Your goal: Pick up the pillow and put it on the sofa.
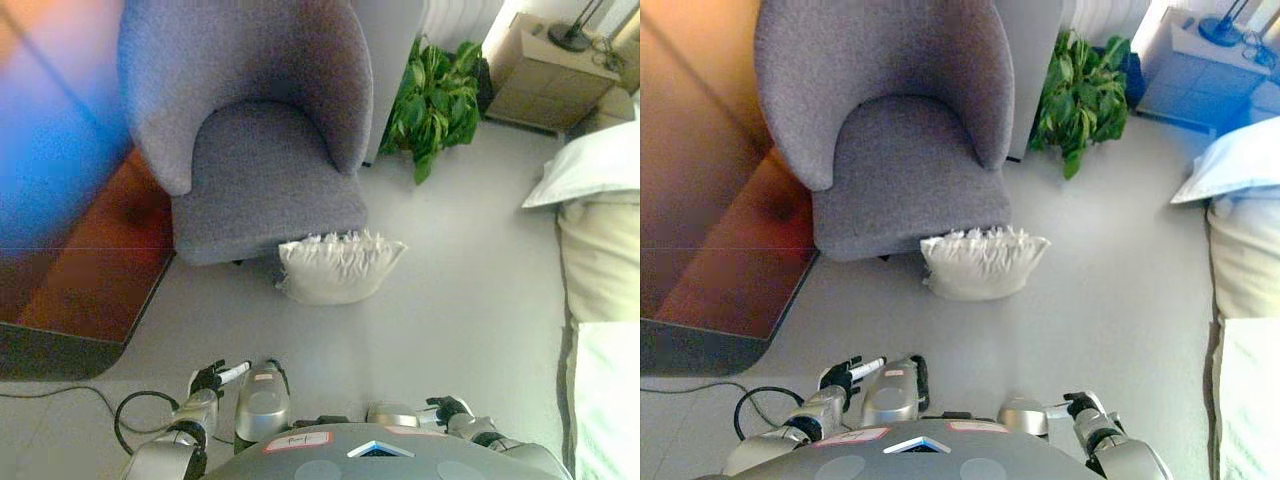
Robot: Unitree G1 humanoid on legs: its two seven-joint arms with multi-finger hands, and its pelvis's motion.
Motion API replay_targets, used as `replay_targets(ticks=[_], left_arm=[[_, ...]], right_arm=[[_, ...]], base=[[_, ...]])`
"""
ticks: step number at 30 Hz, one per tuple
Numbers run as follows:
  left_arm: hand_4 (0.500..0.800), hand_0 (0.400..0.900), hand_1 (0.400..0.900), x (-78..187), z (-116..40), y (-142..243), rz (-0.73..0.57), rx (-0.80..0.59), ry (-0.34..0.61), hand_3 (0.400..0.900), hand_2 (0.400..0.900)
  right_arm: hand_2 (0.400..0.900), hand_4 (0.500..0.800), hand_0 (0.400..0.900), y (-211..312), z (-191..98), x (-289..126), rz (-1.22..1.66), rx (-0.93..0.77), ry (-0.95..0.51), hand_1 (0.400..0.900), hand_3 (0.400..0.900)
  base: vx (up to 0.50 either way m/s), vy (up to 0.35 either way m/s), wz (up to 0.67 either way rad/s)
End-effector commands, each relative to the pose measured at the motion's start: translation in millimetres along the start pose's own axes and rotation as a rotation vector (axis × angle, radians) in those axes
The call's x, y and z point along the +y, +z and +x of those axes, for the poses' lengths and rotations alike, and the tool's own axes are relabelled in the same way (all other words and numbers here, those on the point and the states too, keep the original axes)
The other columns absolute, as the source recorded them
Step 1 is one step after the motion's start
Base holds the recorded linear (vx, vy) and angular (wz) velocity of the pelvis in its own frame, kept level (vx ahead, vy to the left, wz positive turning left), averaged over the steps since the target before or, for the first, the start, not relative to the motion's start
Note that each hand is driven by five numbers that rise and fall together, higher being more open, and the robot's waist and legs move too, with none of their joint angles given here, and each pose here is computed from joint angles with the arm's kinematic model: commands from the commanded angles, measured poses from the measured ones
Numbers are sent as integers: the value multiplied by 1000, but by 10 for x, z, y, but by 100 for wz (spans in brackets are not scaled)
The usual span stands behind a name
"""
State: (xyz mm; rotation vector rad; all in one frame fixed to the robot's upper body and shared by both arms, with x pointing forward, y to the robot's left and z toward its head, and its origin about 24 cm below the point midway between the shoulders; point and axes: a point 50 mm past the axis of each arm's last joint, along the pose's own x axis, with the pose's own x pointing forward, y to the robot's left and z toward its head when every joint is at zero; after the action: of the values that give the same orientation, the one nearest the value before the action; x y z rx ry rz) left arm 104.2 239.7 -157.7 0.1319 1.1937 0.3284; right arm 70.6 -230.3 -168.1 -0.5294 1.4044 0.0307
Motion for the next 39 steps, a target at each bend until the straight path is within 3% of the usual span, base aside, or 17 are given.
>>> replay_targets(ticks=[1,9,16,21,28,33,36,39], left_arm=[[800,900,900,178,0,-49,141,-9,25,900,900],[800,900,900,167,34,415,154,-107,29,900,900],[800,900,900,328,21,61,249,-17,75,900,900],[800,900,900,170,-1,8,420,-75,40,900,900],[800,900,900,-46,-17,339,316,-223,20,900,900],[800,900,900,-214,-55,741,341,-357,-34,900,900],[800,900,900,-155,-55,824,317,-357,-10,900,900],[800,900,900,-140,-109,1194,324,-453,-13,900,900]], right_arm=[[900,800,900,228,-10,-151,-15,-127,-47,900,900],[900,800,900,581,-43,-269,-22,-223,-108,900,900],[900,800,900,613,-49,-332,-84,-228,-147,900,900],[900,800,900,675,-66,-422,-218,-250,-201,900,900],[900,800,900,1086,-197,-845,-507,-334,-454,900,900],[900,800,900,1637,-471,-1274,-544,-382,-679,900,900],[900,800,900,1840,-566,-1278,-565,-428,-692,900,900],[900,800,900,2154,-761,-1381,-534,-490,-718,900,900]], base=[[412,143,-7],[284,-158,31],[547,-442,46],[403,-353,52],[179,-166,30],[-49,24,33],[103,3,-11],[-57,-22,17]])
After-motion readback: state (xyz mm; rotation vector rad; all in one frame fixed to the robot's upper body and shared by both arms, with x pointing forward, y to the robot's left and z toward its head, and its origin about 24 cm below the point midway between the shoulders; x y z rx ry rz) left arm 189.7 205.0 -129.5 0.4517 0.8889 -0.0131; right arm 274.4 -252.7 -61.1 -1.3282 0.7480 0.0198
